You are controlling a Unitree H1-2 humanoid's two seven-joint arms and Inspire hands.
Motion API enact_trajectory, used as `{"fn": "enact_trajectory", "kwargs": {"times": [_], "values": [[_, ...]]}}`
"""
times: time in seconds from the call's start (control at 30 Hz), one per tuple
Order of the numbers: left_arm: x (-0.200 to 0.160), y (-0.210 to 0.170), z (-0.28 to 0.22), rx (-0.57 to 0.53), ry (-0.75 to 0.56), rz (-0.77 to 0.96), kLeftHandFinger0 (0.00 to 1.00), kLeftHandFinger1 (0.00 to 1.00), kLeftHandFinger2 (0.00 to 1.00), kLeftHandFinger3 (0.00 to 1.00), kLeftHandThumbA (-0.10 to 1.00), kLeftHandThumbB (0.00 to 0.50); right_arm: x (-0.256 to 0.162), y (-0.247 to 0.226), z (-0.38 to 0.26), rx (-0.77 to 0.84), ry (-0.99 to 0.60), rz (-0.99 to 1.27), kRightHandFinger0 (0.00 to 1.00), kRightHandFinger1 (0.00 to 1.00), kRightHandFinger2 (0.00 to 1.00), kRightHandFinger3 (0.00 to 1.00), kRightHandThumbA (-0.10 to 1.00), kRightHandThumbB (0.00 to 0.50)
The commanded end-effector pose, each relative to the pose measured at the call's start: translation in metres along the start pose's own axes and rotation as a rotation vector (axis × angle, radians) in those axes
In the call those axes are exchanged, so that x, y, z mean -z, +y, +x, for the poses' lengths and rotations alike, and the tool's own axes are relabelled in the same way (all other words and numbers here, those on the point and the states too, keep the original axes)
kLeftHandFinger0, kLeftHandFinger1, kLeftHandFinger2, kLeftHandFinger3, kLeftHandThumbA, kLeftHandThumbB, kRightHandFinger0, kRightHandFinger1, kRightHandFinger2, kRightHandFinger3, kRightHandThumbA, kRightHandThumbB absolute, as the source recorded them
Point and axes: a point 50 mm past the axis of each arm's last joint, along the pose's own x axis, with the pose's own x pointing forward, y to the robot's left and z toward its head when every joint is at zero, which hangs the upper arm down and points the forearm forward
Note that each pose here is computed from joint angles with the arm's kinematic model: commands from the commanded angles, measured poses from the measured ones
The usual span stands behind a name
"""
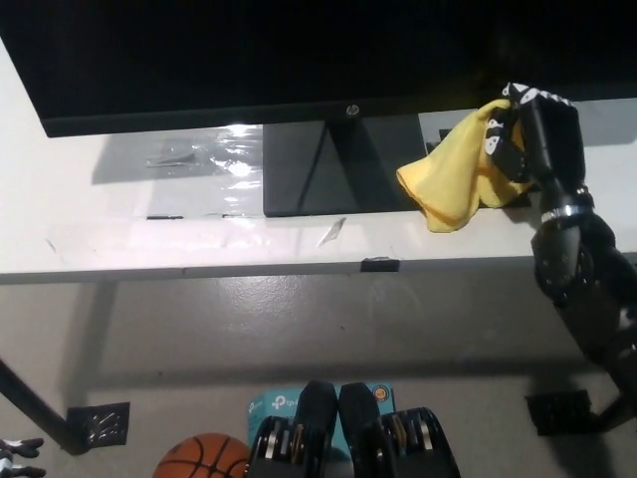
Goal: The robot uses its right hand to pick up the cloth kept in the middle of the desk and use it to wipe the monitor in the middle of the desk by swiping its screen twice
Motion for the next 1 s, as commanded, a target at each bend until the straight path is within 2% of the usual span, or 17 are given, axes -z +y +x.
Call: {"fn": "enact_trajectory", "kwargs": {"times": [0.0, 0.07, 0.17, 0.2, 0.23, 0.27, 0.3, 0.33, 0.37, 0.4, 0.43, 0.47, 0.6, 0.63, 0.83, 0.93, 0.97], "values": [[-0.012, 0.007, -0.003, -0.017, -0.055, 0.004, 0.45, 0.5, 0.67, 0.83, 0.48, 0.116, -0.007, -0.012, 0.034, -0.121, 0.122, -0.155, 0.0, 0.13, 0.45, 0.27, -0.1, 0.117], [-0.012, 0.007, -0.004, -0.019, -0.055, 0.002, 0.45, 0.49, 0.67, 0.82, 0.46, 0.104, -0.002, -0.009, 0.032, -0.181, 0.154, -0.161, 0.0, 0.15, 0.48, 0.26, -0.1, 0.111], [-0.013, 0.009, -0.004, -0.021, -0.063, 0.004, 0.44, 0.49, 0.67, 0.82, 0.47, 0.11, 0.001, -0.004, 0.03, -0.296, 0.226, -0.153, 0.0, 0.21, 0.54, 0.32, -0.1, 0.089], [-0.013, 0.009, -0.003, -0.024, -0.064, 0.003, 0.44, 0.49, 0.66, 0.81, 0.46, 0.106, 0.002, -0.002, 0.027, -0.338, 0.244, -0.165, 0.3, 0.5, 0.73, 0.61, -0.1, 0.08], [-0.013, 0.009, -0.003, -0.026, -0.064, 0.003, 0.44, 0.49, 0.66, 0.81, 0.46, 0.113, 0.001, -0.003, 0.027, -0.351, 0.244, -0.162, 0.39, 0.59, 0.78, 0.71, -0.1, 0.024], [-0.013, 0.009, -0.004, -0.028, -0.064, 0.004, 0.44, 0.49, 0.66, 0.81, 0.46, 0.113, 0.001, -0.003, 0.026, -0.369, 0.245, -0.159, 0.43, 0.59, 0.75, 0.73, -0.1, 0.036], [-0.014, 0.009, -0.004, -0.033, -0.068, 0.007, 0.43, 0.48, 0.64, 0.8, 0.46, 0.107, -0.005, -0.006, 0.026, -0.436, 0.236, -0.173, 0.6, 0.69, 0.81, 1.0, 0.12, 0.088], [-0.014, 0.009, -0.004, -0.033, -0.068, 0.007, 0.43, 0.48, 0.64, 0.8, 0.46, 0.107, -0.005, -0.007, 0.026, -0.441, 0.238, -0.174, 0.6, 0.67, 0.79, 1.0, 0.15, 0.087], [-0.014, 0.009, -0.004, -0.033, -0.062, 0.001, 0.42, 0.48, 0.65, 0.8, 0.46, 0.108, -0.012, -0.012, 0.023, -0.506, 0.243, -0.151, 0.64, 0.74, 0.87, 1.0, 0.4, 0.154], [-0.014, 0.009, -0.004, -0.032, -0.065, 0.002, 0.42, 0.48, 0.66, 0.8, 0.47, 0.122, -0.015, -0.014, 0.023, -0.541, 0.256, -0.145, 0.7, 0.88, 1.0, 1.0, 0.51, 0.18], [-0.014, 0.009, -0.004, -0.03, -0.068, 0.001, 0.42, 0.48, 0.67, 0.79, 0.47, 0.123, -0.019, -0.016, 0.021, -0.563, 0.263, -0.145, 0.81, 1.0, 1.0, 1.0, 0.57, 0.208], [-0.015, 0.01, -0.003, -0.034, -0.072, 0.001, 0.42, 0.48, 0.67, 0.79, 0.48, 0.125, -0.025, -0.019, 0.019, -0.563, 0.246, -0.126, 0.97, 1.0, 1.0, 1.0, 0.61, 0.229], [-0.013, 0.01, -0.004, -0.035, -0.071, -0.005, 0.41, 0.47, 0.65, 0.79, 0.47, 0.123, -0.041, -0.029, 0.005, -0.567, 0.221, -0.085, 1.0, 1.0, 1.0, 1.0, 0.69, 0.258], [-0.013, 0.01, -0.004, -0.034, -0.069, 0.007, 0.42, 0.48, 0.65, 0.8, 0.49, 0.119, -0.048, -0.033, -0.003, -0.578, 0.207, -0.076, 1.0, 1.0, 1.0, 1.0, 0.77, 0.294], [-0.014, 0.01, -0.003, -0.033, -0.076, 0.002, 0.42, 0.47, 0.64, 0.78, 0.51, 0.14, -0.065, -0.038, -0.019, -0.642, 0.204, -0.063, 1.0, 1.0, 1.0, 1.0, 0.94, 0.423], [-0.014, 0.01, -0.003, -0.035, -0.075, 0.01, 0.4, 0.46, 0.66, 0.79, 0.51, 0.131, -0.068, -0.039, -0.024, -0.652, 0.193, -0.04, 1.0, 1.0, 1.0, 1.0, 0.94, 0.41], [-0.014, 0.01, -0.003, -0.036, -0.077, 0.003, 0.41, 0.48, 0.66, 0.8, 0.5, 0.134, -0.069, -0.04, -0.028, -0.646, 0.189, -0.014, 1.0, 1.0, 1.0, 1.0, 0.91, 0.363]]}}
